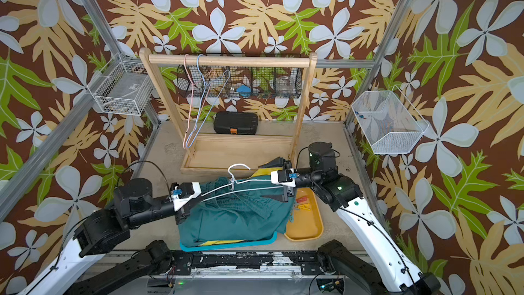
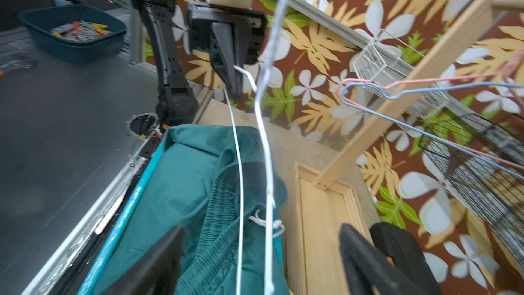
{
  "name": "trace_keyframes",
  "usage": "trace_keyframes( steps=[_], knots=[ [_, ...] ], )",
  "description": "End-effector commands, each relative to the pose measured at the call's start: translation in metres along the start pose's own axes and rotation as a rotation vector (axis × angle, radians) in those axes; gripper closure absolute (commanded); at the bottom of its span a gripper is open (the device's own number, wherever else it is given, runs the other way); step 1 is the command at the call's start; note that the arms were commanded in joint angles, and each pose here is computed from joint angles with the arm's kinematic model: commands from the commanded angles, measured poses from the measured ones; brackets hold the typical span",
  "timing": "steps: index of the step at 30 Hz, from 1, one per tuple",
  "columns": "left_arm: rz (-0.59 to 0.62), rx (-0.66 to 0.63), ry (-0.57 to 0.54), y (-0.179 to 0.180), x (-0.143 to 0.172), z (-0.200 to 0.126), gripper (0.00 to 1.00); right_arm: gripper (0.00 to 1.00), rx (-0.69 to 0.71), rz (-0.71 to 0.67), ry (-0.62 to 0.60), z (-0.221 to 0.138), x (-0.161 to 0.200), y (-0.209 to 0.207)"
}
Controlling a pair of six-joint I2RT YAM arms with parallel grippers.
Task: Remove the clothespins securing shorts to the hanger
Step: Place the hanger on the clothesline.
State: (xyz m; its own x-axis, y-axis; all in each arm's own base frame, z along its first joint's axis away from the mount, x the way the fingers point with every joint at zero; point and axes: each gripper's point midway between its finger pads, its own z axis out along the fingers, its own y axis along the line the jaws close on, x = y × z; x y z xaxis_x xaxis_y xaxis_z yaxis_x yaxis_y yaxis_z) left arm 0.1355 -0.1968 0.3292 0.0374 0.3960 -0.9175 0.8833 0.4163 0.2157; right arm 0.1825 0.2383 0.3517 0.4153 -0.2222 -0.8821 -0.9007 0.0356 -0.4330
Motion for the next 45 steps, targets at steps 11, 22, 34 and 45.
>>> trace_keyframes(
  steps=[11,22,34,45],
  knots=[
    [-0.401,-0.453,-0.059,0.094,-0.036,0.003,1.00,0.00,1.033,0.349,-0.046,-0.131,-0.062,-0.121],
    [-0.487,-0.731,-0.368,0.157,-0.102,-0.016,1.00,0.00,1.073,0.650,-0.065,-0.128,0.023,-0.074],
    [-0.415,-0.847,-0.219,0.207,-0.132,0.068,1.00,0.00,1.077,0.723,-0.013,-0.135,0.058,-0.032],
    [-0.389,-0.883,-0.058,0.243,-0.095,0.136,1.00,0.00,1.060,0.737,0.029,-0.133,0.074,-0.017]
  ],
)
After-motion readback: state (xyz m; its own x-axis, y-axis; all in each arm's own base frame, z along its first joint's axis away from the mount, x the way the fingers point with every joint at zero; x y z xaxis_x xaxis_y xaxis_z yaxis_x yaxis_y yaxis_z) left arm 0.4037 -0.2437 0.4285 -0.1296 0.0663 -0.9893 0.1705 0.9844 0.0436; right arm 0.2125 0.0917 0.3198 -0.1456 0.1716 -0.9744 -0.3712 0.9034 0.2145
